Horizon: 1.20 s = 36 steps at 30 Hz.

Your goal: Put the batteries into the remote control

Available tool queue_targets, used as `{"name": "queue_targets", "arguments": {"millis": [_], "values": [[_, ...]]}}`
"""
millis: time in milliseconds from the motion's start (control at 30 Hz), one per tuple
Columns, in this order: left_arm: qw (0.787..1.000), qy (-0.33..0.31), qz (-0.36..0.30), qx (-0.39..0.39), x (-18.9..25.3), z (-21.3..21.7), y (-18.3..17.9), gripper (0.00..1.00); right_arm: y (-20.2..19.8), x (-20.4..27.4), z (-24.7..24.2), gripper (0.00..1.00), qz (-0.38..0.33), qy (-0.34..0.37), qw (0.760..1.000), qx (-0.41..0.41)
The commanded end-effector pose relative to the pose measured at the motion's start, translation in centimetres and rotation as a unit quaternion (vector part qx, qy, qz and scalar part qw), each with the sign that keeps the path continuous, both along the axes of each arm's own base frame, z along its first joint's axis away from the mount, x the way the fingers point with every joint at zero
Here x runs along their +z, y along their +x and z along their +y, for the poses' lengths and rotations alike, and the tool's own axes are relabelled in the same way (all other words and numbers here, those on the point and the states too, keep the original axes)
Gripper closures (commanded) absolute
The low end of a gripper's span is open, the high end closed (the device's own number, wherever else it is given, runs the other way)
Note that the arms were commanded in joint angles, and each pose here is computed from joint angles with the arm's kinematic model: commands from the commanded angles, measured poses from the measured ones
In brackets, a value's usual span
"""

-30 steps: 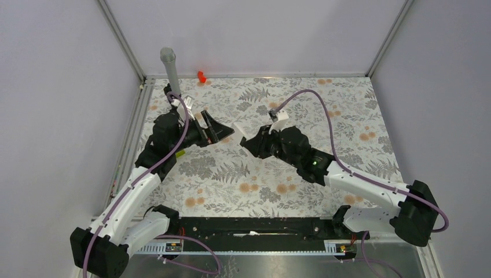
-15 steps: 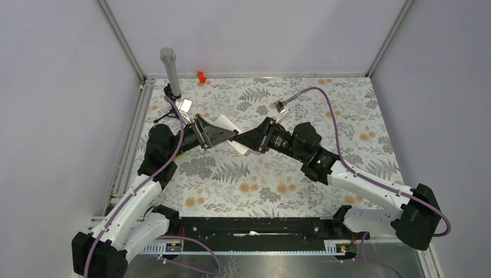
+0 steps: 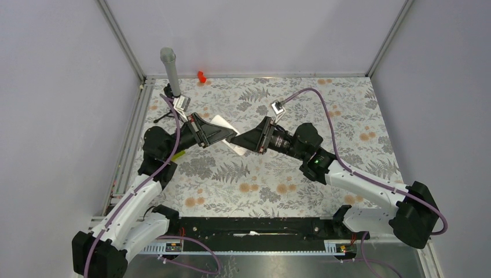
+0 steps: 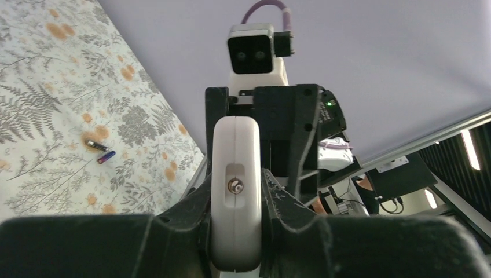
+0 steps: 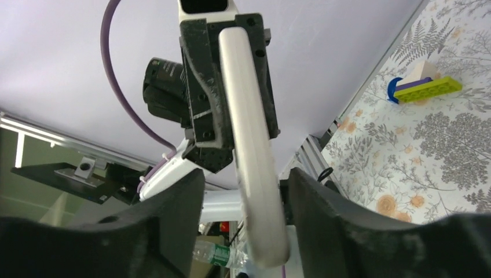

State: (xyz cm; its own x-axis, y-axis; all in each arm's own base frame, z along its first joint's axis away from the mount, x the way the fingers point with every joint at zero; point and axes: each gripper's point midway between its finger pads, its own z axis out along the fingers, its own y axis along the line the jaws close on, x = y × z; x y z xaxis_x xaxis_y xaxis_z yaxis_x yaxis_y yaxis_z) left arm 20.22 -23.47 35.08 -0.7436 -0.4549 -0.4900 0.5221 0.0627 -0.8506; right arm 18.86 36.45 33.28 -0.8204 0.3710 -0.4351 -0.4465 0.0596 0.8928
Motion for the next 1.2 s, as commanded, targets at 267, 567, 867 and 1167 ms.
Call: {"name": "queue_targets", "arguments": {"millis": [267, 567, 867, 1167], "values": [[0.998, 0.019, -0.063, -0.002, 2.1, -0.1, 0.4, 1.00, -0.5, 0.0, -2.0, 0.18, -0.056, -0.004, 0.998, -0.004], [0.998, 0.009, -0.065, 0.001, 3.2, 0.1, -0.2, 1.00, 0.2, -1.0, -1.9, 0.41, -0.023, 0.019, 1.000, -0.007], [0.998, 0.003, -0.070, 0.003, 4.2, 0.5, -0.9, 1.00, 0.9, -3.5, -2.3, 0.57, -0.003, 0.008, 1.000, -0.020], [0.998, -0.013, -0.058, 0.005, 5.3, 0.6, -1.1, 1.00, -0.3, -3.9, -2.2, 0.61, -0.033, 0.020, 0.999, 0.011]]}}
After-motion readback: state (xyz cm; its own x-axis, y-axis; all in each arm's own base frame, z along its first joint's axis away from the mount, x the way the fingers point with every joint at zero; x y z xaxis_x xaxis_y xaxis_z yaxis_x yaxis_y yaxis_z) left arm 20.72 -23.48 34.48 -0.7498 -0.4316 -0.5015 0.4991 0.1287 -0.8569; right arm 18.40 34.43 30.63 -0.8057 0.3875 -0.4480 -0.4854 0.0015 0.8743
